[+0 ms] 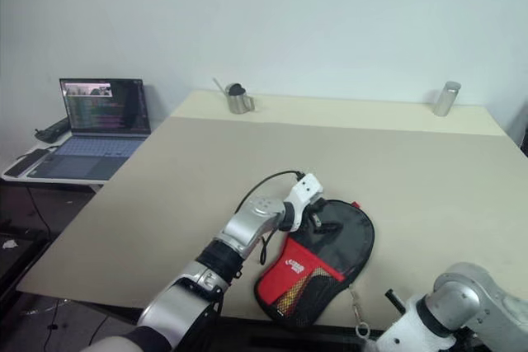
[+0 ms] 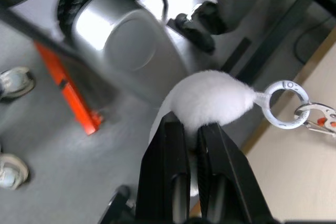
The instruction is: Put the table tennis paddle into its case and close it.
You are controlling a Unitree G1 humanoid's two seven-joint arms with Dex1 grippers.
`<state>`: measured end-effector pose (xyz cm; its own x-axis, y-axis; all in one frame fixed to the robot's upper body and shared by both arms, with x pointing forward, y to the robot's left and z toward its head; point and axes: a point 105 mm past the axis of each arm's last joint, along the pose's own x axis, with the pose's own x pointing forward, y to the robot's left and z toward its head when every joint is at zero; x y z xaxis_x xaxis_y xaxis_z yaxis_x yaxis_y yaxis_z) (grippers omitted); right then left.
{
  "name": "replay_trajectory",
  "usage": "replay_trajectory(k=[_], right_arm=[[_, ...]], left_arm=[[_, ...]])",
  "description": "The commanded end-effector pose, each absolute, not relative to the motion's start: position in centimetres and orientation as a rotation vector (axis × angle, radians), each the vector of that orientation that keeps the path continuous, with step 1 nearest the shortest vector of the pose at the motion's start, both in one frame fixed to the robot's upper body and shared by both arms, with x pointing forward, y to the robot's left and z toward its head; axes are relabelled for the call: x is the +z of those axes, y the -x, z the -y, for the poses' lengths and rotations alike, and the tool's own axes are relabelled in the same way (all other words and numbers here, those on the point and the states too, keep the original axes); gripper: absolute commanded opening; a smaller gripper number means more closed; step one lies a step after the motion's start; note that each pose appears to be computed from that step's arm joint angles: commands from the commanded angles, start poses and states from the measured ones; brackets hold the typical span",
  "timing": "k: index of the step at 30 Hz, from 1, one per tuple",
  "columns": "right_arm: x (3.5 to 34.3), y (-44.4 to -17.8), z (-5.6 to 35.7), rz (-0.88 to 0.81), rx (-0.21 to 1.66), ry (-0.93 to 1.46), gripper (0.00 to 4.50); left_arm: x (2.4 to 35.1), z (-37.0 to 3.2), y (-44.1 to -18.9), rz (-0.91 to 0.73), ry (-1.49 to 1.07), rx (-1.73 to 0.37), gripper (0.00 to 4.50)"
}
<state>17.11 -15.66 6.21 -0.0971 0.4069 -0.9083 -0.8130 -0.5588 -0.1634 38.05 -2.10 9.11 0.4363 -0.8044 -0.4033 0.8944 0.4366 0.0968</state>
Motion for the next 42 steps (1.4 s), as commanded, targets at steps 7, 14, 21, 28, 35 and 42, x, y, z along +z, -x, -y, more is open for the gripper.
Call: replay_trajectory(k=[7, 14, 21, 28, 35, 42], right_arm=[[9.7, -24.5, 15.8, -0.425, 1.583, 1.421, 0.02], [12.8, -26.3, 16.6, -0.414, 1.553, 1.434, 0.02], [14.8, -29.7, 16.4, -0.373, 1.445, 1.476, 0.02], [14.5, -30.4, 16.1, -0.391, 1.427, 1.441, 0.02], [15.1, -30.1, 17.5, -0.465, 1.426, 1.441, 2.11], [16.1, -30.1, 17.8, -0.451, 1.402, 1.439, 4.22]], left_arm=[[14.7, 0.7, -39.9, -0.146, -0.235, -1.070, 4.50], [15.8, -0.4, -40.2, -0.100, -0.247, -1.057, 4.50], [15.8, -0.5, -40.3, -0.092, -0.244, -1.042, 4.50], [17.4, -1.6, -39.1, -0.033, -0.247, -1.137, 4.50], [19.2, -4.7, -38.5, -0.001, -0.268, -1.160, 4.50], [19.9, -6.9, -36.6, 0.001, -0.304, -1.246, 4.50]])
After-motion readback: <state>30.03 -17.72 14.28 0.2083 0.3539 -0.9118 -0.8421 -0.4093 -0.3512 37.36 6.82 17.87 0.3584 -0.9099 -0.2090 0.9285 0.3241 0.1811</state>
